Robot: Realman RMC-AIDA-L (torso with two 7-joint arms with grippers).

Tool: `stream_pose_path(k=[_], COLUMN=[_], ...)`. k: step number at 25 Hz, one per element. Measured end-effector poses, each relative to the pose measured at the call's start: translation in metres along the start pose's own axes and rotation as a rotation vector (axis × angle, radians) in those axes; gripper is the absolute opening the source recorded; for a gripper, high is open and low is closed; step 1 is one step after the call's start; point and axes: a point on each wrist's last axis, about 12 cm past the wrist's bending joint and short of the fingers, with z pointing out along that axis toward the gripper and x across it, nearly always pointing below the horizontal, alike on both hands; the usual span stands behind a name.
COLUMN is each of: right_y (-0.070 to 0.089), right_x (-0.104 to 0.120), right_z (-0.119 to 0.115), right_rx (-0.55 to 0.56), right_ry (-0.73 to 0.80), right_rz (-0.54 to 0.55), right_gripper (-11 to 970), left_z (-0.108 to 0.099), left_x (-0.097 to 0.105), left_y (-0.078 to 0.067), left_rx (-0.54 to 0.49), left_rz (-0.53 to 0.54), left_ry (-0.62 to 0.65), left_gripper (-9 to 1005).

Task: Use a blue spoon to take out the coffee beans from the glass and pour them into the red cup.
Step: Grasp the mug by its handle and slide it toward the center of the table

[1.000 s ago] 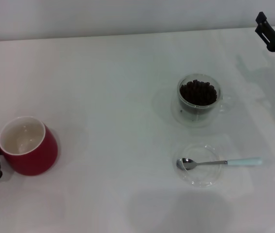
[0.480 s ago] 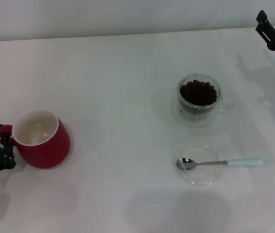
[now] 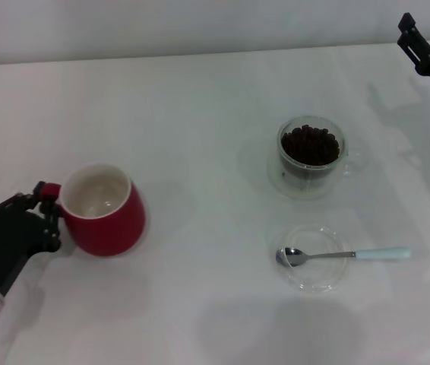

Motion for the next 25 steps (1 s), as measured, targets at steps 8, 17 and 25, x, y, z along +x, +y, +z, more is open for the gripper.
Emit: stream_pose_path(k=[8,17,25], right_y=[0.001,0.000,-0.001], right_x=[0.000,-0.001,-0.001], right_z=[0.001,0.001,0.001], right_rx=[-0.005,-0.007,-0.006], right_ry=[-0.001,-0.001,-0.004], right_rz=[-0.001,-0.005,-0.007], right_gripper=[857,856,855], left_z=[0.013,0.019,0.015], left_x=[-0.005,-0.009,-0.007], left_y=[-0.011,-0.022,-0.026], left_rx=[0.055,0.115,0.126], left_rz=[0.059,0.069,0.059], left_ry=[0.002,-0.009,0.001], left_gripper=[93,92,92])
